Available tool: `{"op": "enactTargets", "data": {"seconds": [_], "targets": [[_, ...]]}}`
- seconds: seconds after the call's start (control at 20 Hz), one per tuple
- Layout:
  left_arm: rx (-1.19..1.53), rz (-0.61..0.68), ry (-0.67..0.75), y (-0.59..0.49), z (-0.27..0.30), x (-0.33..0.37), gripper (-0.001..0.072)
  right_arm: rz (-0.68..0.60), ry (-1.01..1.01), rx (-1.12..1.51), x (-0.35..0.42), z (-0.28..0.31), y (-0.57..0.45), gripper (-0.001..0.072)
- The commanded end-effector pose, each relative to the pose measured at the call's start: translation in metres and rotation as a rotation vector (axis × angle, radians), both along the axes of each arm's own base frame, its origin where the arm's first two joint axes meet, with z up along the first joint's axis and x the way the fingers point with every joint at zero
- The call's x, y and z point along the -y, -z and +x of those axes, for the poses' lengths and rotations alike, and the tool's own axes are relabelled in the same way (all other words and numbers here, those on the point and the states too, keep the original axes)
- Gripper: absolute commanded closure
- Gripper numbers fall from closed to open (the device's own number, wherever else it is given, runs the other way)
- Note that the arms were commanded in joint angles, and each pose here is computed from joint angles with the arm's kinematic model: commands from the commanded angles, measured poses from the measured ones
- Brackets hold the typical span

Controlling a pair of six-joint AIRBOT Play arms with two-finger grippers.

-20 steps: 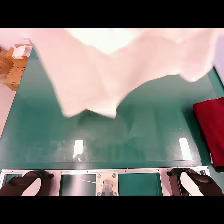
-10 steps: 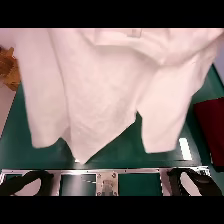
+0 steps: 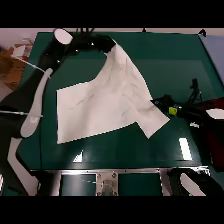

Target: Fold the shirts.

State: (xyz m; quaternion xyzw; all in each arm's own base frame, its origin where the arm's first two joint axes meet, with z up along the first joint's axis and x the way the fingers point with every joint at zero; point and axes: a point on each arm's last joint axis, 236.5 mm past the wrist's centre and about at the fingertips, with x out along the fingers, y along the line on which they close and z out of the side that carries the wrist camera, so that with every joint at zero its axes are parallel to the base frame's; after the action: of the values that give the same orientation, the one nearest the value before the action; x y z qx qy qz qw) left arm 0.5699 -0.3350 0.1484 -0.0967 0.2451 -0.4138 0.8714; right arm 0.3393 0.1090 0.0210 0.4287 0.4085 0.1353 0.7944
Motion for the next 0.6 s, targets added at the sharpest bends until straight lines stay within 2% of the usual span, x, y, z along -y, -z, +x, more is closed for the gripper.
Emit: {"op": "enactTargets", "data": {"seconds": [0.0,0.05,0.1,0.15,0.25,0.3,0.35,0.45,0.5,0.55], "targets": [[-0.193,0.016,0.027,0.087,-0.004,0.023,0.0147,-0.082,0.140,-0.134,0.035,-0.001,0.076,0.0694],[-0.215,0.015,0.041,0.080,-0.006,0.012,0.0146,-0.085,0.152,-0.120,0.043,0.007,0.071,0.0654],[-0.258,0.011,0.055,0.071,-0.011,-0.007,0.0146,-0.089,0.157,-0.085,0.053,0.018,0.058,0.0516],[-0.308,0.006,0.063,0.058,-0.017,-0.031,0.0146,-0.094,0.147,-0.043,0.063,0.026,0.042,0.0420],[-0.444,-0.002,0.028,0.033,-0.032,-0.098,0.0147,-0.143,0.074,0.027,0.088,0.032,0.011,0.0400],[-0.507,0.004,0.001,0.026,-0.041,-0.132,0.0148,-0.188,0.055,0.027,0.106,0.029,0.003,0.0328],[-0.577,0.020,-0.032,0.024,-0.052,-0.164,0.0148,-0.240,0.044,0.014,0.125,0.024,0.000,0.0290],[-0.746,0.073,-0.107,0.034,-0.079,-0.221,0.0157,-0.269,0.076,-0.058,0.156,0.007,0.007,0.0308],[-0.826,0.120,-0.135,0.043,-0.097,-0.245,0.0247,-0.267,0.098,-0.110,0.167,-0.003,0.016,0.0393],[-0.892,0.174,-0.159,0.054,-0.115,-0.263,0.0250,-0.279,0.113,-0.163,0.177,-0.014,0.028,0.0428]]}}
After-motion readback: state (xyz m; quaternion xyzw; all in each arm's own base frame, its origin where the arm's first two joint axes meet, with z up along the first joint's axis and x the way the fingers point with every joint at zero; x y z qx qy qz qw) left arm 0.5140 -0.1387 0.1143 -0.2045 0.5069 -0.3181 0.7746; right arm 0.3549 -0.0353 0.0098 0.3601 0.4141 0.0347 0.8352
